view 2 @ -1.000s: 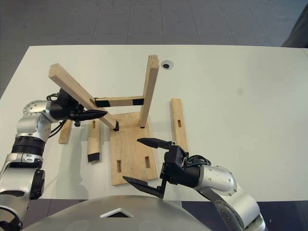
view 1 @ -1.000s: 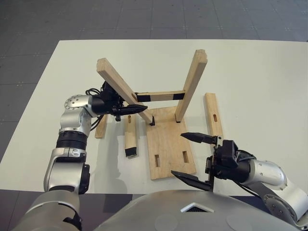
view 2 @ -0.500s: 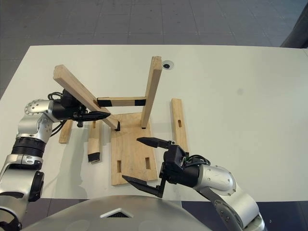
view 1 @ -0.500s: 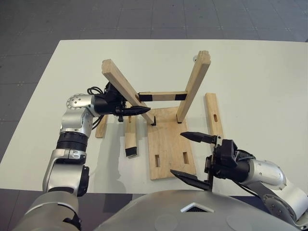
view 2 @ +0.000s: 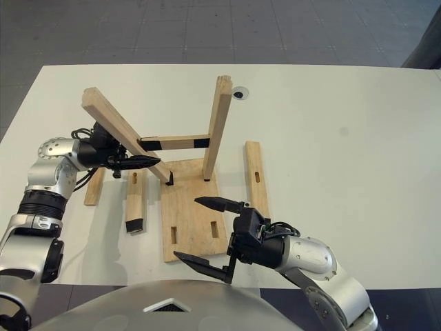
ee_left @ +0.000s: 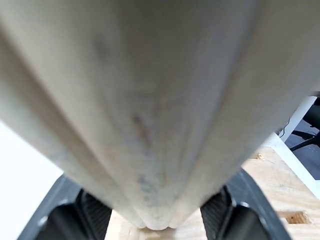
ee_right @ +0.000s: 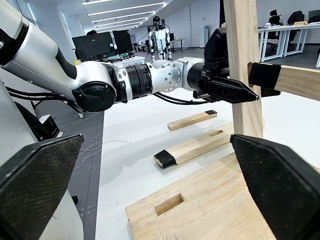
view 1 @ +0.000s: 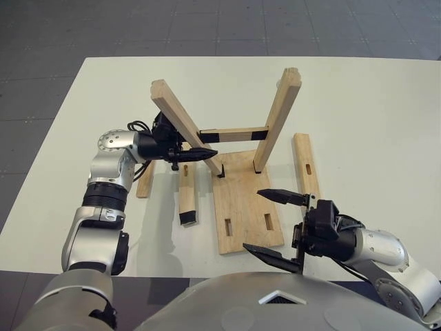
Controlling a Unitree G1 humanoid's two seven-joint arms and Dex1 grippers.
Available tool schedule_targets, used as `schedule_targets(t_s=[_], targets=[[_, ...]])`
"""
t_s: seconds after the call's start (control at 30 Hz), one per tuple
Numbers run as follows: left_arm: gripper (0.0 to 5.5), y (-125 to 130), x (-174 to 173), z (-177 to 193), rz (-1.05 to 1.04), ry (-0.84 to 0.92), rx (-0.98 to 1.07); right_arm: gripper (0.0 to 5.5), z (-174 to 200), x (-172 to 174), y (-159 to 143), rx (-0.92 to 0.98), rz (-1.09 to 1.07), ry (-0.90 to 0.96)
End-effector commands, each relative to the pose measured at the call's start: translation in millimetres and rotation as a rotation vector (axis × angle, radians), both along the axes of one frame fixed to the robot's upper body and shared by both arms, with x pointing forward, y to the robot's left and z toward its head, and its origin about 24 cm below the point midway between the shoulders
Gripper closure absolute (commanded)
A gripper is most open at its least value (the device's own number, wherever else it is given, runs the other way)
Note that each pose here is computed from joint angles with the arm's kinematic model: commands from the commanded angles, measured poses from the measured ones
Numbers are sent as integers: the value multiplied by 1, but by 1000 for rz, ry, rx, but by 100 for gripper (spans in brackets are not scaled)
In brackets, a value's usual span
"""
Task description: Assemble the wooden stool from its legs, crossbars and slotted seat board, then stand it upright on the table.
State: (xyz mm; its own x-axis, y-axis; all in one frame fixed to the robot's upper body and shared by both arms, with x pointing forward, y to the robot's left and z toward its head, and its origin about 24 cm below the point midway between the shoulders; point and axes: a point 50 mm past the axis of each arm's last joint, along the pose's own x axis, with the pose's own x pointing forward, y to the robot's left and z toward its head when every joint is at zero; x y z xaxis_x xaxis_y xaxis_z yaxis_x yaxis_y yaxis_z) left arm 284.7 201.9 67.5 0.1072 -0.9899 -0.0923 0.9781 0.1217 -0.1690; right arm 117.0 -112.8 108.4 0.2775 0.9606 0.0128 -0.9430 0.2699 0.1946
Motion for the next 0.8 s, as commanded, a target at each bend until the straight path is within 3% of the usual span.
schedule_targets(t_s=[0.03, 0.8], targets=[[340, 3, -41, -65, -86, 271, 341, 0, 3, 2, 1, -10, 1, -26], [340, 2, -68, -114, -126, 365, 618, 0, 6, 8, 4, 14, -74, -37]])
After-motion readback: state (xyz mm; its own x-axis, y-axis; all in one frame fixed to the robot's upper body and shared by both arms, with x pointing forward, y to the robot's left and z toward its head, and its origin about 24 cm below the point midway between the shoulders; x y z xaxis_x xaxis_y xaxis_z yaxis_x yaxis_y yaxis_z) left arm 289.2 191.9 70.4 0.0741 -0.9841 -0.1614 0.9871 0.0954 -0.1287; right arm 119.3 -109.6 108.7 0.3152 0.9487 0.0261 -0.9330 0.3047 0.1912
